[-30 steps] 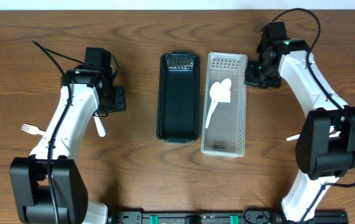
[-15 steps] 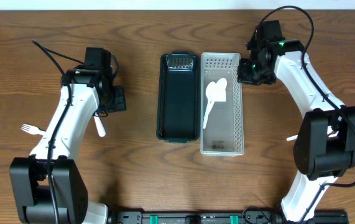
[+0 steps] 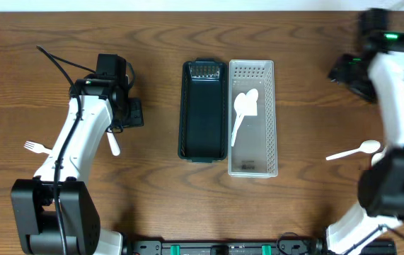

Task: Pack container
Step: 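Reach the right gripper to a third white spoon and grasp it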

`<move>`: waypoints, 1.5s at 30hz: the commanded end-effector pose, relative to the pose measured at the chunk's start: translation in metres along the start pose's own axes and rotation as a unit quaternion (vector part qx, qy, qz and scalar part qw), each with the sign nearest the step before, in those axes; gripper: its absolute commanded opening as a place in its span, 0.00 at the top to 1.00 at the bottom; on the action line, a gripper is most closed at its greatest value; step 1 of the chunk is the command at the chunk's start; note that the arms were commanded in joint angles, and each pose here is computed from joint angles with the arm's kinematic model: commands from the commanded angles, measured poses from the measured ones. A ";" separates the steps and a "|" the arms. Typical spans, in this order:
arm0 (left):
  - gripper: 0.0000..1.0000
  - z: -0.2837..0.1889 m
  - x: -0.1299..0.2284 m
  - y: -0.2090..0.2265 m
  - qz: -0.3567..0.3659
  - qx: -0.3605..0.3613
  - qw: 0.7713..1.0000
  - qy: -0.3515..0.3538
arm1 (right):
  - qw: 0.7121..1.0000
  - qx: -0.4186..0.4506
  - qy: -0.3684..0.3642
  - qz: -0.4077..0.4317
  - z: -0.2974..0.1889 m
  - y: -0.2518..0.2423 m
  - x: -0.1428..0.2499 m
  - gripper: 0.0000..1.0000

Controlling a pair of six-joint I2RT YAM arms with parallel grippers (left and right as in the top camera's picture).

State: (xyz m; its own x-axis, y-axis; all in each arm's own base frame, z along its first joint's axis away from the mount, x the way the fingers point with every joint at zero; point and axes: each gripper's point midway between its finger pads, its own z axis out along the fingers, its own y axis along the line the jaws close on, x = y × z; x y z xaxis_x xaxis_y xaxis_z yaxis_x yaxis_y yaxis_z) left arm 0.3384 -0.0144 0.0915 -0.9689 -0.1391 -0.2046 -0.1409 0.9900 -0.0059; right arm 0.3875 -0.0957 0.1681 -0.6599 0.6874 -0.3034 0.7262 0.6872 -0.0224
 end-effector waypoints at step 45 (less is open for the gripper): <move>0.42 -0.001 -0.008 0.000 -0.002 -0.001 1.000 -0.009 | 0.978 0.027 0.087 0.188 0.163 -0.089 0.114 0.65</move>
State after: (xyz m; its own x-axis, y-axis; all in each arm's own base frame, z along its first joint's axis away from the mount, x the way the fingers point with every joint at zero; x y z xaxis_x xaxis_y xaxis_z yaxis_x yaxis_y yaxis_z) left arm 0.3410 -0.0145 0.0923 -0.9666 -0.1388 -0.2152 -0.1405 0.9901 -0.0077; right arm 0.2912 -0.1260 -0.0055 -0.3601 0.9134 -0.1899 0.9284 0.3709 0.0236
